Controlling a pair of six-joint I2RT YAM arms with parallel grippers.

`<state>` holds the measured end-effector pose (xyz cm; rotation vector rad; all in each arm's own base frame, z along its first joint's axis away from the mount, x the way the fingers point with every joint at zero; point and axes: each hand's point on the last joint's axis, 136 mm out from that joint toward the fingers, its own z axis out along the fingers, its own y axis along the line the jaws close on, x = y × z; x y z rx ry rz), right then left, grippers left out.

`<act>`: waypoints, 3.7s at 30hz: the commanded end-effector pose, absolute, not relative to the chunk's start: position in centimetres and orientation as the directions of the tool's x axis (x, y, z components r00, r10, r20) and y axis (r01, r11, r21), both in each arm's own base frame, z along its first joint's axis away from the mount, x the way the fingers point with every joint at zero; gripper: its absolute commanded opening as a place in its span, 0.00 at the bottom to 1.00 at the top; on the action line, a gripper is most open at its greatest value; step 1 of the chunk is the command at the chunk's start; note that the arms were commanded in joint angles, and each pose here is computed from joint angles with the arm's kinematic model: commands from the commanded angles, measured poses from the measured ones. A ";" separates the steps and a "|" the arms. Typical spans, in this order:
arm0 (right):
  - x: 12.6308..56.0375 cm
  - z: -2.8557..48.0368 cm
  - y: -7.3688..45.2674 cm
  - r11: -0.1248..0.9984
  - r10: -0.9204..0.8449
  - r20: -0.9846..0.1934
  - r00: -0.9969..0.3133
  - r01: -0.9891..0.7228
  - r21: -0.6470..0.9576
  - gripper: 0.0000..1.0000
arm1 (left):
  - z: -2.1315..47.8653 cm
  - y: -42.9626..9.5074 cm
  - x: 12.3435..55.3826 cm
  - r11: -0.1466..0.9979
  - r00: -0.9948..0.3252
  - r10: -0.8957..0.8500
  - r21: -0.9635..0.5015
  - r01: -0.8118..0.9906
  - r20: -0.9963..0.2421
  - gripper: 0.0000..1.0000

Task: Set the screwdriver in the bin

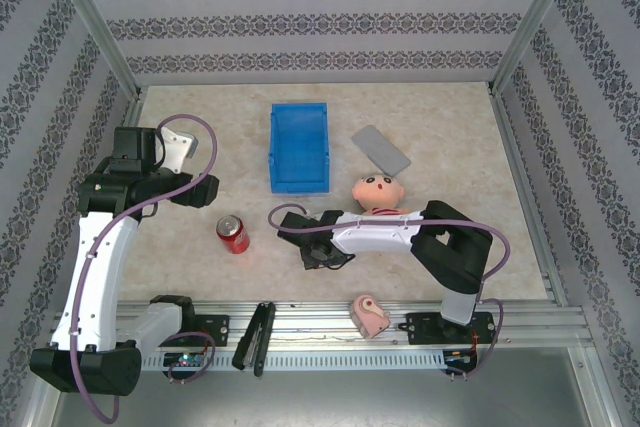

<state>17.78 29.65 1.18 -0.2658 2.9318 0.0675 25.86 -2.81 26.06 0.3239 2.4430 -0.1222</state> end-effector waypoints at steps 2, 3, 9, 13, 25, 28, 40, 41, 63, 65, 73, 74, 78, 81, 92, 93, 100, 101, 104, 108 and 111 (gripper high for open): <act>17.8 0.6 29.5 0.972 -0.230 -0.181 -0.956 -0.235 0.007 0.44 | 26.7 -3.3 25.4 0.958 -0.749 0.213 -0.015 0.285 -0.627 0.99; 17.8 0.5 29.7 0.969 -0.242 -0.175 -0.954 -0.247 0.007 0.40 | 26.7 -3.3 25.4 0.959 -0.749 0.212 -0.015 0.284 -0.628 0.99; 17.8 0.2 29.7 0.965 -0.262 -0.160 -0.952 -0.264 -0.009 0.38 | 26.9 -3.4 25.3 0.958 -0.745 0.211 -0.018 0.287 -0.632 0.99; 17.7 0.2 29.8 0.963 -0.266 -0.161 -0.950 -0.269 -0.002 0.30 | 26.8 -3.4 25.2 0.956 -0.744 0.220 -0.013 0.294 -0.631 0.99; 18.2 2.3 30.7 0.949 -0.295 -0.215 -0.931 -0.311 0.044 0.17 | 26.8 -3.3 24.8 0.952 -0.737 0.238 0.002 0.306 -0.633 0.99; 18.1 3.4 31.3 0.939 -0.310 -0.228 -0.923 -0.334 0.079 0.17 | 26.6 -3.3 24.7 0.950 -0.739 0.246 0.007 0.311 -0.627 0.99; 17.1 9.4 32.1 0.889 -0.354 -0.259 -0.899 -0.409 0.206 0.16 | 27.8 -2.8 24.3 0.945 -0.715 0.286 0.062 0.322 -0.638 0.99; 17.3 10.0 32.2 0.886 -0.348 -0.268 -0.898 -0.408 0.219 0.16 | 27.8 -2.9 24.2 0.943 -0.715 0.288 0.061 0.326 -0.638 0.99; 34.7 15.5 36.1 0.886 -0.203 -0.460 -0.864 -0.362 0.290 0.17 | 27.7 -5.0 22.7 0.923 -0.708 0.253 -0.055 0.381 -0.659 0.99; 36.5 14.7 36.1 0.898 -0.178 -0.459 -0.871 -0.335 0.287 0.17 | 27.8 -5.0 22.7 0.923 -0.709 0.252 -0.056 0.380 -0.659 0.99; 40.8 11.5 35.6 0.923 -0.086 -0.431 -0.898 -0.234 0.304 0.17 | 27.5 -5.2 22.9 0.921 -0.715 0.245 -0.074 0.382 -0.655 0.99; 41.0 11.2 35.7 0.924 -0.085 -0.429 -0.899 -0.232 0.304 0.17 | 27.5 -5.2 23.0 0.922 -0.715 0.243 -0.074 0.381 -0.655 0.99; 41.6 9.7 36.0 0.927 -0.085 -0.401 -0.912 -0.220 0.305 0.18 | 27.6 -5.3 22.9 0.921 -0.714 0.244 -0.075 0.383 -0.656 0.99; 42.0 8.6 36.3 0.927 -0.082 -0.386 -0.919 -0.213 0.310 0.18 | 27.5 -5.3 22.9 0.920 -0.715 0.244 -0.076 0.383 -0.655 0.99; 43.4 5.6 37.2 0.936 -0.065 -0.356 -0.932 -0.181 0.301 0.19 | 27.6 -5.4 23.0 0.920 -0.718 0.240 -0.083 0.384 -0.653 0.99; 43.5 5.4 37.2 0.937 -0.065 -0.354 -0.933 -0.179 0.300 0.20 | 27.6 -5.4 23.0 0.920 -0.717 0.240 -0.083 0.384 -0.654 0.99; 43.8 3.4 37.1 0.944 -0.058 -0.324 -0.944 -0.158 0.291 0.24 | 27.7 -5.5 23.0 0.918 -0.719 0.239 -0.089 0.386 -0.652 0.99; 43.8 3.3 37.1 0.944 -0.058 -0.321 -0.945 -0.157 0.291 0.25 | 27.7 -5.5 23.0 0.917 -0.718 0.241 -0.088 0.388 -0.653 0.99; 43.8 3.1 37.0 0.945 -0.058 -0.318 -0.946 -0.155 0.289 0.28 | 27.7 -5.5 23.0 0.916 -0.719 0.240 -0.092 0.389 -0.652 0.99; 43.6 3.0 36.8 0.946 -0.063 -0.312 -0.948 -0.156 0.283 0.32 | 27.5 -5.6 23.0 0.915 -0.719 0.241 -0.094 0.392 -0.651 0.99; 43.7 3.4 36.6 0.949 -0.065 -0.321 -0.945 -0.159 0.274 0.33 | 27.4 -5.6 23.0 0.916 -0.720 0.241 -0.094 0.391 -0.650 0.99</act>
